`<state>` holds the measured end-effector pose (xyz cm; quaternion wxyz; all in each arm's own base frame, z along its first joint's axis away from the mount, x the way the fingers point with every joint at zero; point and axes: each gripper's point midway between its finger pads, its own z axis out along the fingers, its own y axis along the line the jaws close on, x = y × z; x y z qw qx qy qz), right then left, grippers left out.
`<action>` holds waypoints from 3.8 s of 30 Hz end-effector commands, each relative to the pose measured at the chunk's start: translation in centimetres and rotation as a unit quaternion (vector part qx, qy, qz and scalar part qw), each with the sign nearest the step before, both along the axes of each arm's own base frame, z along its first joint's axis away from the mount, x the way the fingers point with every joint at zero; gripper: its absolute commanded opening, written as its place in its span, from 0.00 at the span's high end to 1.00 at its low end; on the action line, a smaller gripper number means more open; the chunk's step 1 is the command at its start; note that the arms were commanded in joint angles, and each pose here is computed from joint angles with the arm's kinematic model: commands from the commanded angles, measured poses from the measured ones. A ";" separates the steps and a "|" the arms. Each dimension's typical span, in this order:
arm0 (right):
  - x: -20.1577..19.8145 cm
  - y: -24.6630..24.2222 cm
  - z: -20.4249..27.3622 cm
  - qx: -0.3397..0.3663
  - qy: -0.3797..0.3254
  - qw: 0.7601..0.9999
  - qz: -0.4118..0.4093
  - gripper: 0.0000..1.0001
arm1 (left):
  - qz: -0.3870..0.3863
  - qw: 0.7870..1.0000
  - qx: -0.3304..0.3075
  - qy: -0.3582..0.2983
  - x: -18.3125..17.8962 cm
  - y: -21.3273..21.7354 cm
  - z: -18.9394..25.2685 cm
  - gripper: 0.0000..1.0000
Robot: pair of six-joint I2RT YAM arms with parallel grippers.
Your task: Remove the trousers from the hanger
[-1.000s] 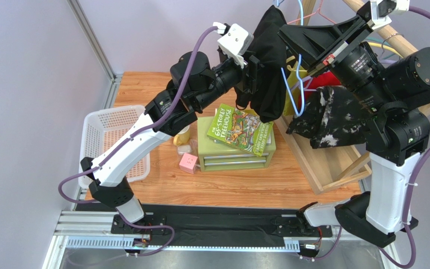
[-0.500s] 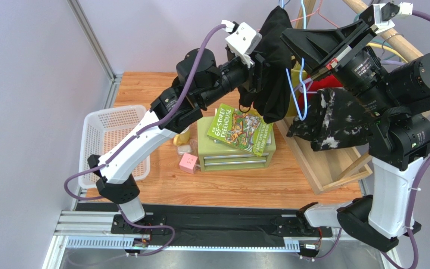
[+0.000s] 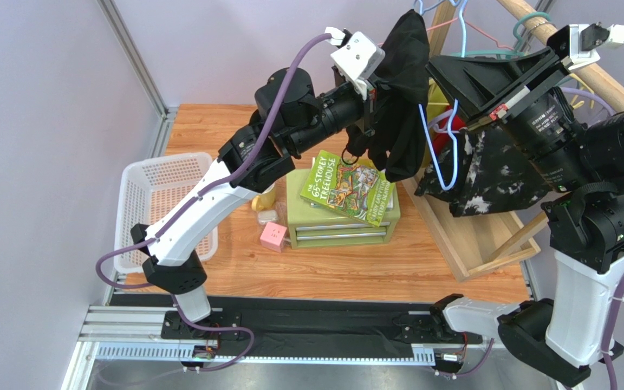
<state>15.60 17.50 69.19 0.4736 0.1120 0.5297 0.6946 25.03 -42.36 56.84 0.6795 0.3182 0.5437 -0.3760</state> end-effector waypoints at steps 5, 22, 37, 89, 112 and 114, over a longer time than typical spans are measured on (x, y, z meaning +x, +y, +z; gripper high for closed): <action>-1.1 -3.4 1.0 0.006 -0.055 0.994 -0.092 1.00 | 0.029 0.985 -0.156 -0.063 -3.7 8.4 10.5 1.00; 2.3 -5.8 -4.1 -0.042 0.023 0.979 -0.199 1.00 | 0.093 0.963 -0.214 -0.134 -4.5 13.6 15.8 1.00; 6.0 -8.6 -12.2 -0.130 0.087 0.937 -0.313 1.00 | 0.091 0.967 -0.216 -0.099 -5.7 16.2 13.0 1.00; 2.8 -0.6 -2.6 -0.120 -0.075 0.978 -0.151 1.00 | 0.204 0.978 -0.040 0.020 -3.1 19.3 5.0 1.00; 10.3 0.6 -8.9 -0.225 -0.033 0.942 -0.247 1.00 | 0.450 0.834 -0.227 -0.224 -9.0 40.8 22.3 1.00; 11.3 0.9 -10.8 -0.241 -0.008 0.937 -0.254 1.00 | 0.476 0.821 -0.231 -0.213 -9.1 42.3 22.1 1.00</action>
